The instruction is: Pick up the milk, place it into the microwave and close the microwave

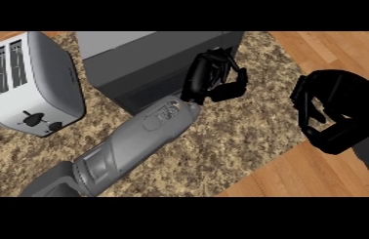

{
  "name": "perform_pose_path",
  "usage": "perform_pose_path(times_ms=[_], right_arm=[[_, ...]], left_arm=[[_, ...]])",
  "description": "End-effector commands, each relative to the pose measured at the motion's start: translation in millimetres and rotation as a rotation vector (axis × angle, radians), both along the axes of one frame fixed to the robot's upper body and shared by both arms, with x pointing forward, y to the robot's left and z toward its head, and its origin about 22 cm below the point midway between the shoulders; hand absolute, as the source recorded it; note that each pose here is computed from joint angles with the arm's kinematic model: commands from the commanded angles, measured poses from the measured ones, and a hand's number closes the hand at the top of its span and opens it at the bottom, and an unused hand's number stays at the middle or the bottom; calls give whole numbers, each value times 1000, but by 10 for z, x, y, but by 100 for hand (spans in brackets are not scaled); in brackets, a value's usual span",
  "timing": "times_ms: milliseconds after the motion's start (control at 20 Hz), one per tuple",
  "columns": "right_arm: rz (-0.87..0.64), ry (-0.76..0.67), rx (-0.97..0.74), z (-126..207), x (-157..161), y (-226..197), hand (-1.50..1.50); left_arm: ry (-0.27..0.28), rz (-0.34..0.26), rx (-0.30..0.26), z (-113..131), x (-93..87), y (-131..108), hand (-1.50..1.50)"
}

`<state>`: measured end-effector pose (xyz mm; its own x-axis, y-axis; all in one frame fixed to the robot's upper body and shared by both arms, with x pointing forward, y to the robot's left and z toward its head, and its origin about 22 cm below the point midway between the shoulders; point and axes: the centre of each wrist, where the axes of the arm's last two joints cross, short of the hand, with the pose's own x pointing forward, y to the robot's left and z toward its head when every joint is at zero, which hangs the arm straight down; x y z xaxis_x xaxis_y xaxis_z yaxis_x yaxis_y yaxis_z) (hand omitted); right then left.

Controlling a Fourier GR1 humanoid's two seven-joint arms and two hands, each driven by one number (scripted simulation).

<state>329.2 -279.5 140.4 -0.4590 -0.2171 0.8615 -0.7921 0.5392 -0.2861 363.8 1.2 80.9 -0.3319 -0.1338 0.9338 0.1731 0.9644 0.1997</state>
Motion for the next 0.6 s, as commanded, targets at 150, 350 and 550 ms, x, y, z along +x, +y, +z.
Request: perform_pose_path(times_ms=[150,350,550], right_arm=[[117,-19,26,30,-76,95,150],[113,-9,28,25,-127,81,150],[206,95,-100,-165,-253,194,150]], left_arm=[[-20,-30,10,126,14,-215,150],[18,186,-105,104,94,-81,150],[321,122,-264,52,53,-9,150]])
